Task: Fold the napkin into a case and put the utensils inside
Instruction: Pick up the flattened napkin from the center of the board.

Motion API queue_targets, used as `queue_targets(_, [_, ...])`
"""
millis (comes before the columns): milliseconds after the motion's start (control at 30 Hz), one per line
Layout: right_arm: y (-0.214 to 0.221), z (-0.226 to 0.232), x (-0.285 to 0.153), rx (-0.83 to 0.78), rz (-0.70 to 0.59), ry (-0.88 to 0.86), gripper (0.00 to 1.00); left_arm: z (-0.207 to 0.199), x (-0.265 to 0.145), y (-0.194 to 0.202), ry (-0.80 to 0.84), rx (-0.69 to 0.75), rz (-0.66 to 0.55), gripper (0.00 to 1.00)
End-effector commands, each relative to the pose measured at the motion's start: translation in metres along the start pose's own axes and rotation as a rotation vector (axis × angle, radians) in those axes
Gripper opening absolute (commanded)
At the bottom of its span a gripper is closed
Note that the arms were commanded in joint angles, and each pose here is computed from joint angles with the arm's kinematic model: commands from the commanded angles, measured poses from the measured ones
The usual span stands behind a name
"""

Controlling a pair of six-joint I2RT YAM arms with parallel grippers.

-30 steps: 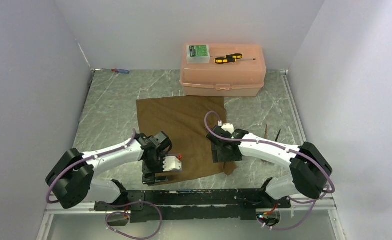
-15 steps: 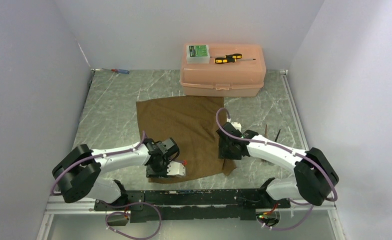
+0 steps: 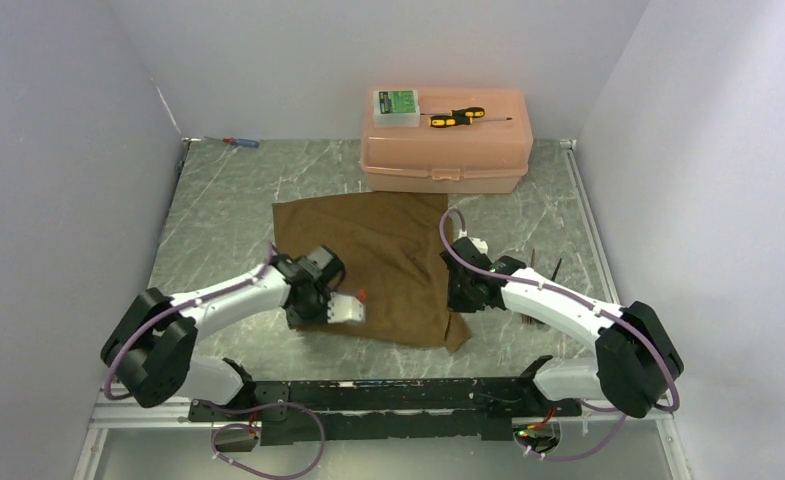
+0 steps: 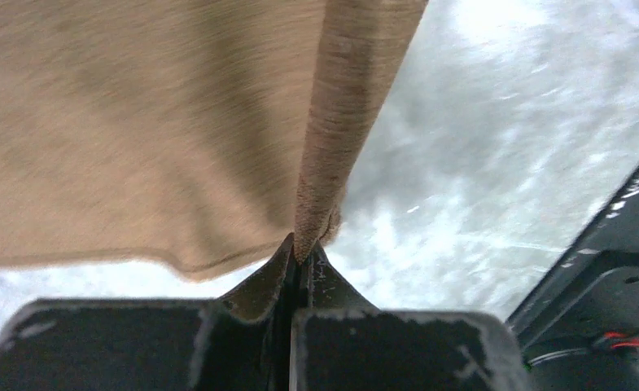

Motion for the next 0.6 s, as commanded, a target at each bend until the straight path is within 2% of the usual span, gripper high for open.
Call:
queue_targets(0, [-0.016,0.019,-0.013,0.001,-0.025,-0.05,0.07,0.033,-0.036,0.028,-0.082,-0.018,-0.051,0.03])
queue_targets(100, [-0.017,0.014,-0.014,0.007,-0.028,-0.018,0.04,0.032,-0.043,0.056,-0.075,-0.037,-0.041,0.03])
queue_targets(200, [-0.017,0.003,-0.014,0.014,-0.038,0.028,0.02,0.025,-0.045,0.066,-0.066,-0.041,-0.042,0.03])
queue_targets(233, [-0.017,0.001,-0.014,0.014,-0.041,0.036,0.05,0.024,-0.046,0.066,-0.07,-0.042,-0.046,0.03])
queue_targets(300, [-0.018,0.002,-0.017,0.004,-0.049,0.033,0.18,0.021,-0.046,0.064,-0.062,-0.054,-0.062,0.03])
queue_targets(433, [-0.014,0.011,-0.025,-0.074,-0.084,0.059,0.56,0.016,-0.045,0.059,-0.042,-0.072,-0.09,0.03])
queue_targets(500, [-0.006,0.014,-0.026,-0.122,-0.09,0.091,0.65,0.014,-0.044,0.058,-0.035,-0.067,-0.099,0.03])
queue_targets(567, [0.007,0.009,-0.024,-0.151,-0.063,0.128,0.7,0.012,-0.044,0.057,-0.031,-0.073,-0.105,0.03])
Point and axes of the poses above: each gripper's point midway between its finger pads, its own x axis out along the fingers, its own z axis along the line the jaws close on, y = z × x, the point moved 1 cm from there along -x, back along the fingers, and after that the axes turned 12 degrees about x, right-handed, at the moved point
